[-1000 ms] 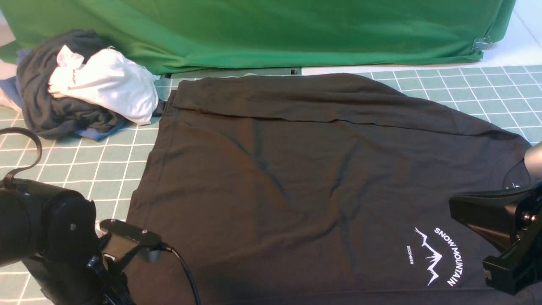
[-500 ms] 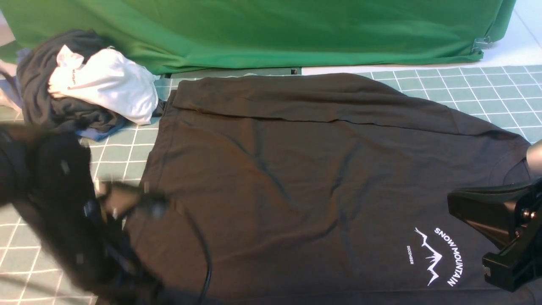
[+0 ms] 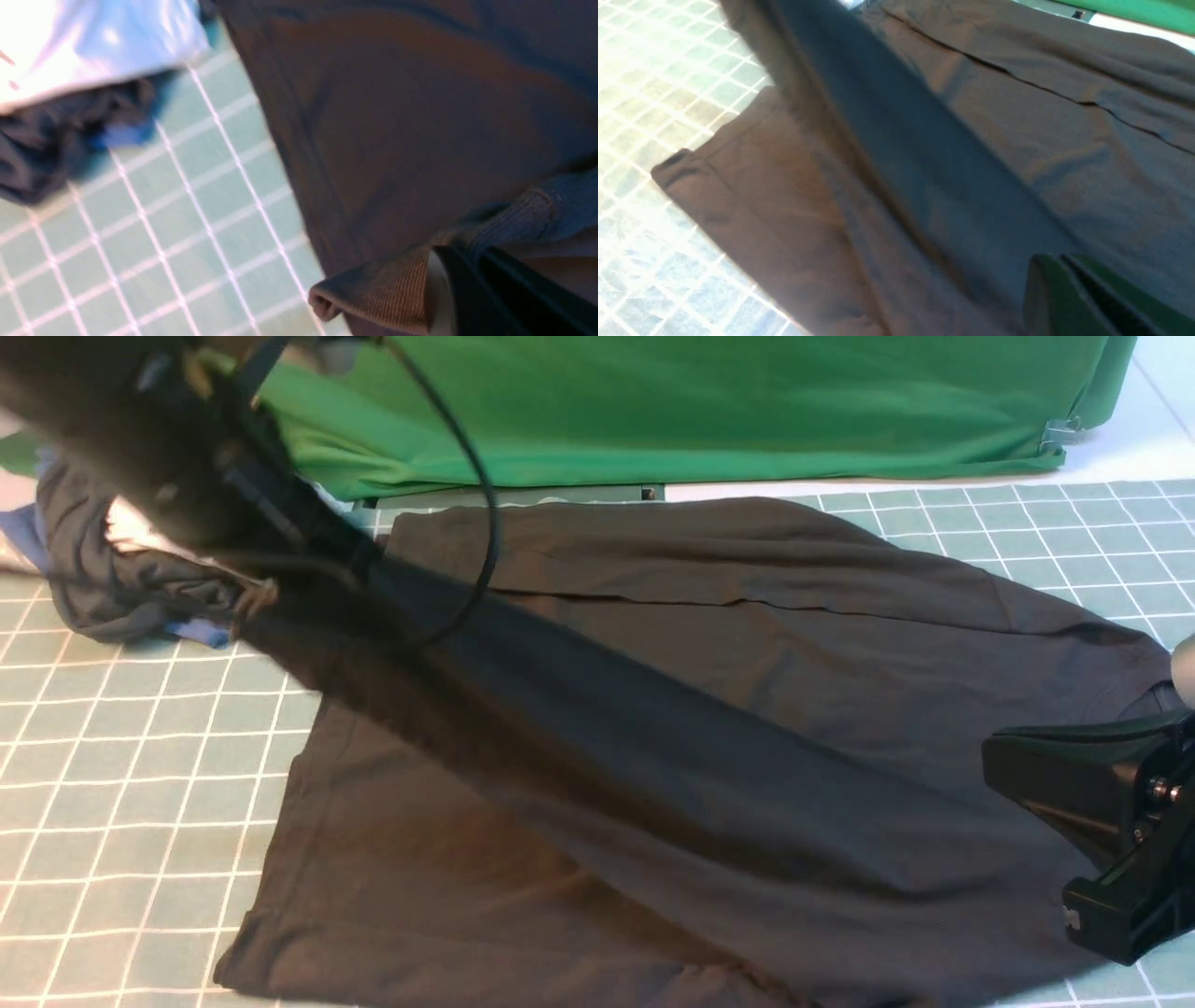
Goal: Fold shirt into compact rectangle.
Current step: 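Fold the left side of the black T-shirt inward over its body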
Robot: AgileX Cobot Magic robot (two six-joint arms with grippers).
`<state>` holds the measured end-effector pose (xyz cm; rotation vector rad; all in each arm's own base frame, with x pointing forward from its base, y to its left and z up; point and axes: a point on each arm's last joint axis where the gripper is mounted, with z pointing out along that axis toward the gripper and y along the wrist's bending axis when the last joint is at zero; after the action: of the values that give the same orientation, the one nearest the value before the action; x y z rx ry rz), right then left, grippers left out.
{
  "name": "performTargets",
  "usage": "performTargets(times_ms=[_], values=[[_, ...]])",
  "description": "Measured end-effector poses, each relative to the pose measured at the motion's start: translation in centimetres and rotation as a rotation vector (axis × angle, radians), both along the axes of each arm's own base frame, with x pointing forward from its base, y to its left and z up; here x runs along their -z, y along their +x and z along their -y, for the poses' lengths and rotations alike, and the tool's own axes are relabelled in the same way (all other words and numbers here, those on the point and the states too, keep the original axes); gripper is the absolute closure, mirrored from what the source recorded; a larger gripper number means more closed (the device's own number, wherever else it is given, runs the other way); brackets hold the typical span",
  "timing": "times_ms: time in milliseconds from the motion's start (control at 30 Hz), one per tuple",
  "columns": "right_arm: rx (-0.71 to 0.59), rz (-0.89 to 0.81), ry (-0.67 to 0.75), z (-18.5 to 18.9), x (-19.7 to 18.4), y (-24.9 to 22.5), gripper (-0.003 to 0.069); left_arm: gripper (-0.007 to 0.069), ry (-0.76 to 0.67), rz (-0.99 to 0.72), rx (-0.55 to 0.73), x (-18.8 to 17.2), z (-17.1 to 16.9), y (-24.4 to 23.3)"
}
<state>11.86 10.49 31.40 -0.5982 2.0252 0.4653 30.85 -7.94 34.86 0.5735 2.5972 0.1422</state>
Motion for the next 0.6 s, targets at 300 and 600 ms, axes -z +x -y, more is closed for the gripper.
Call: performTargets(times_ms=[300,600], values=[[0.011,-0.011,0.015,0.0,0.0,0.0,0.0622,0.0618,0.101,-0.044,0.000,5.2,1.1,6.0],[0.011,-0.012,0.015,0.0,0.0,0.0,0.0610,0.0612,0.205,-0.139,-0.010,10.3,1.1,8.3]])
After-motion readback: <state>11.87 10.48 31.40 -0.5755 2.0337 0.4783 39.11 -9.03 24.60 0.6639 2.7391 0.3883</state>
